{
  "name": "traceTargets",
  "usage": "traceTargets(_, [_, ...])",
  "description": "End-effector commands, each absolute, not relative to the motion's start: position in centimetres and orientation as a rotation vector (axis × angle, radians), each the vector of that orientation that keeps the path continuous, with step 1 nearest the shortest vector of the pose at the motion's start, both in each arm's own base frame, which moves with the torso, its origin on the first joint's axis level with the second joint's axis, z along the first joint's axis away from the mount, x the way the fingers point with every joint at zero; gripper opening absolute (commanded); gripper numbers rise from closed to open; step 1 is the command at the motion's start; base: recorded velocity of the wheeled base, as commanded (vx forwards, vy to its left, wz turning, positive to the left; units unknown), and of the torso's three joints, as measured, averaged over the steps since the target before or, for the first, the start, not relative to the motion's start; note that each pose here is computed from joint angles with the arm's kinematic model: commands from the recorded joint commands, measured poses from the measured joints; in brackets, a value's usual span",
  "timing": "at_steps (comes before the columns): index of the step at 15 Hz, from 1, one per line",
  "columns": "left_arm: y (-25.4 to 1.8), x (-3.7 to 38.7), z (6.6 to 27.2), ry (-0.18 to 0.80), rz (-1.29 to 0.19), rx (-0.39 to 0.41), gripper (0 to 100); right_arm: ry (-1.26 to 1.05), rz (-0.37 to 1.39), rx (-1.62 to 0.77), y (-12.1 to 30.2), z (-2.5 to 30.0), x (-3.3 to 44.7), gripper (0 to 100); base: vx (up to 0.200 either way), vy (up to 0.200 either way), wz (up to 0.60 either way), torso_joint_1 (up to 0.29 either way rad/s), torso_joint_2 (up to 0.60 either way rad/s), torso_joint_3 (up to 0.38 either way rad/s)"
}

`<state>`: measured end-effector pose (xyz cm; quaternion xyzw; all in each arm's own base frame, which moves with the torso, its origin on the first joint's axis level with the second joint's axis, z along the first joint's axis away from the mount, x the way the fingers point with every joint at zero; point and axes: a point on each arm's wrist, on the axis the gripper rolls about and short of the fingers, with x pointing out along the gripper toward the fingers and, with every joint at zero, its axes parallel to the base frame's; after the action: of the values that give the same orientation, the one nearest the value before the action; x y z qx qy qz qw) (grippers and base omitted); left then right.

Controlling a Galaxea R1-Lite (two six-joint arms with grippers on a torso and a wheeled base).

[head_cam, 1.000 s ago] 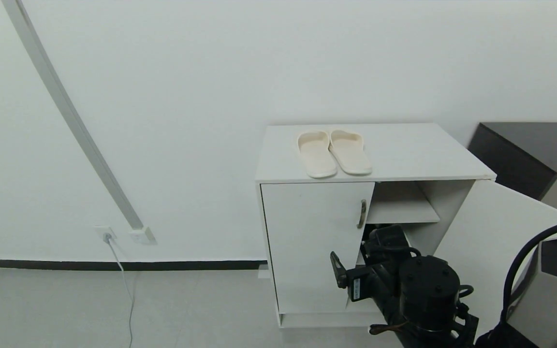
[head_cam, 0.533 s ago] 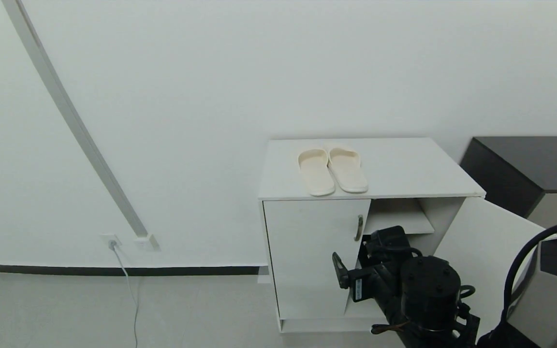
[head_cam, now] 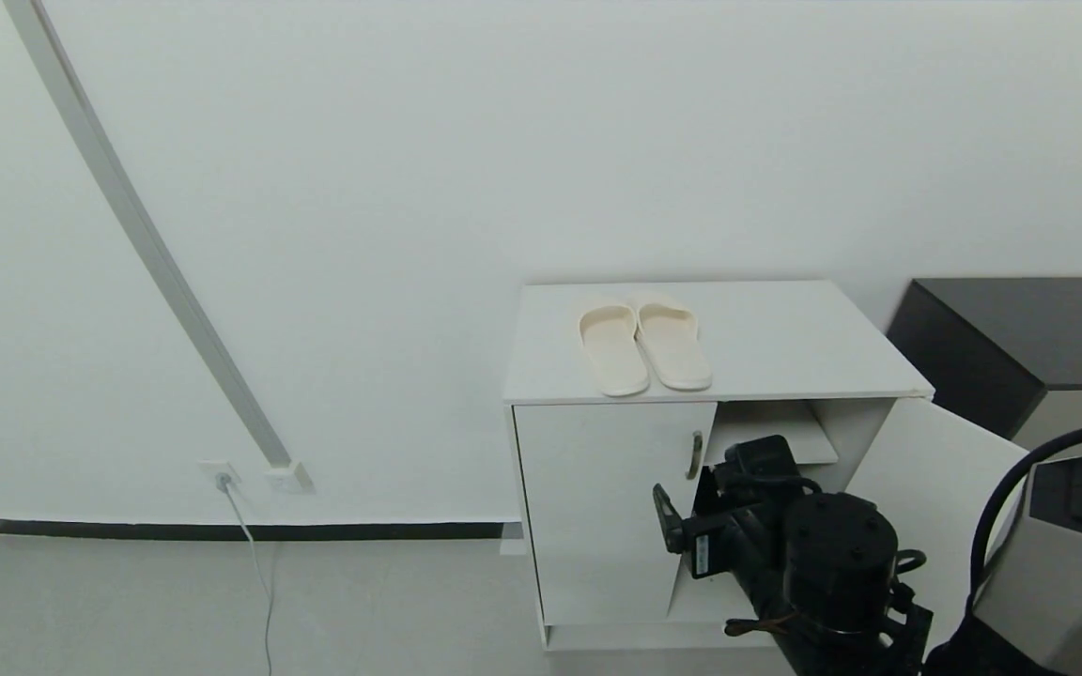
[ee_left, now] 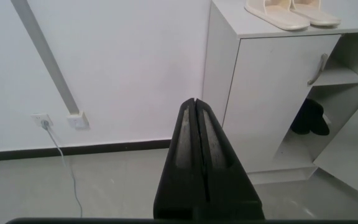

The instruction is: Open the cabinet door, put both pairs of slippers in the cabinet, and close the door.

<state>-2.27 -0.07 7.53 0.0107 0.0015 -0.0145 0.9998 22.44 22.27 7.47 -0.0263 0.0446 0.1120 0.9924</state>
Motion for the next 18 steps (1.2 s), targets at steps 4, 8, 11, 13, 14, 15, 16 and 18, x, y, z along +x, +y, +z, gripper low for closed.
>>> traceTargets(4, [-0.1, -2.3, 7.5, 0.003, -0.029, 0.018, 0, 0.059, 0.146, -0.049, 22.6, 11.2, 26.8, 100, 0.0, 0.0, 0.0, 0.0, 0.0, 0.0])
traceTargets(8, [-0.1, -2.3, 7.5, 0.003, -0.029, 0.02, 0, 0.149, 0.136, 0.086, 24.3, 16.4, 28.4, 100, 0.0, 0.0, 0.0, 0.0, 0.0, 0.0])
traceTargets(11, [-0.1, -2.3, 7.5, 0.003, -0.029, 0.017, 0, 0.18, 0.15, 0.106, 24.7, 16.5, 28.0, 100, 0.0, 0.0, 0.0, 0.0, 0.0, 0.0])
traceTargets(13, [-0.1, -2.3, 7.5, 0.003, -0.029, 0.018, 0, 0.197, 0.183, 0.098, 24.7, 16.1, 27.9, 100, 0.0, 0.0, 0.0, 0.0, 0.0, 0.0])
traceTargets(14, [-0.1, -2.3, 7.5, 0.003, -0.029, 0.017, 0, 0.196, 0.185, 0.099, 24.7, 16.1, 27.9, 100, 0.0, 0.0, 0.0, 0.0, 0.0, 0.0])
traceTargets(15, [-0.1, -2.3, 7.5, 0.003, -0.029, 0.018, 0, 0.203, 0.185, 0.092, 24.6, 15.7, 27.7, 100, 0.0, 0.0, 0.0, 0.0, 0.0, 0.0])
traceTargets(16, [-0.1, -2.3, 7.5, 0.003, -0.029, 0.017, 0, 0.204, 0.187, 0.089, 24.6, 15.5, 27.6, 100, 0.2, 0.0, 0.0, -0.007, -0.01, -0.002])
traceTargets(18, [-0.1, -2.3, 7.5, 0.003, -0.029, 0.018, 0, 0.197, 0.182, 0.092, 24.5, 15.4, 27.5, 100, 0.2, 0.0, 0.0, -0.005, -0.01, 0.002])
